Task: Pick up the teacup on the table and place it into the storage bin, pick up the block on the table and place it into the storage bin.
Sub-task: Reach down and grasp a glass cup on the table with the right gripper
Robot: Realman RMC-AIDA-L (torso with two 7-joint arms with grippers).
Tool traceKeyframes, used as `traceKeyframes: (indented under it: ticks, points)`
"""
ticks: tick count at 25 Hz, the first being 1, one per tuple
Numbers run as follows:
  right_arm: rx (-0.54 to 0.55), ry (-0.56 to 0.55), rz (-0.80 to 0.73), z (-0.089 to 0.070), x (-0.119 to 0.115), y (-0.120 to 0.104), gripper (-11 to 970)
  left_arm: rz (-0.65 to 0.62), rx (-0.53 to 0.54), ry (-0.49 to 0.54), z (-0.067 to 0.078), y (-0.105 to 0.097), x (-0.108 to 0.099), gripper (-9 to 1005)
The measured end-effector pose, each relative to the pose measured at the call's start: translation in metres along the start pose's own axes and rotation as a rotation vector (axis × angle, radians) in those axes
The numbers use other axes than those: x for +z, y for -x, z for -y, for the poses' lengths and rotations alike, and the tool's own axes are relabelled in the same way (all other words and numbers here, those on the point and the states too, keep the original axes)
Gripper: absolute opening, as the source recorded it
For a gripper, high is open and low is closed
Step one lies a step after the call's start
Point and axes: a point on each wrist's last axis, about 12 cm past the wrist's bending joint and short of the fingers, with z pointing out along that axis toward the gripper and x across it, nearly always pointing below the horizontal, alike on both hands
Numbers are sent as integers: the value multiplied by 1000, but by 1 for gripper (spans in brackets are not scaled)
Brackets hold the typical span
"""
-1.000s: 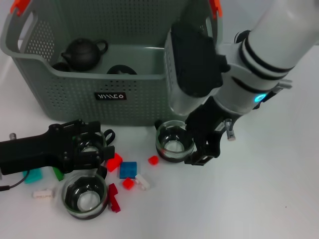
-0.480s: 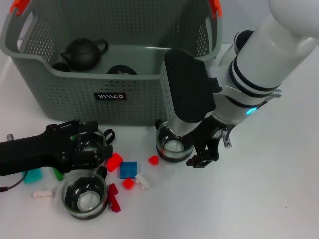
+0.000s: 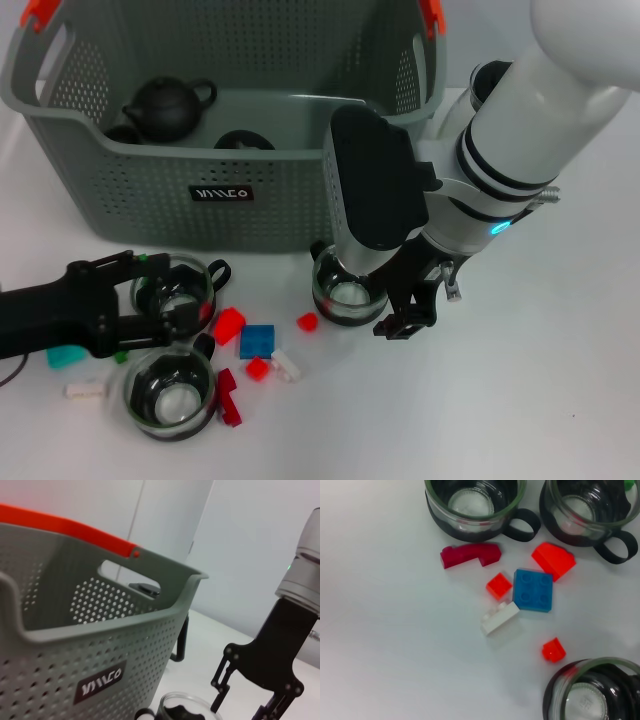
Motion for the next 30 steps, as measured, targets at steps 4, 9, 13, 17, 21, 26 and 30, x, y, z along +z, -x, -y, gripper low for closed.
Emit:
traceKeyframes:
  ticks: [4, 9, 13, 17, 21, 26, 30]
  points:
    - [8, -2, 2, 0, 3, -2, 550, 3, -8, 19, 1, -4, -11, 903]
    - [1, -15, 18, 0, 9, 0, 550, 6, -15, 25, 2, -6, -13, 902]
    - [-12, -17, 16, -2, 17, -1, 550, 5, -16, 25, 2, -6, -13, 902]
    - [-10, -22, 13, -3, 23, -3, 550, 6, -16, 24, 2, -6, -13, 902]
    - [-11, -20, 20, -4, 25, -2, 550, 6, -13, 22, 1, -5, -12, 902]
    - [-8, -16, 16, -4, 26, -3, 549, 7, -11, 21, 1, -4, -11, 902]
    - [-3, -15, 15, -4, 26, -4, 546, 9, -10, 21, 1, -4, -11, 902]
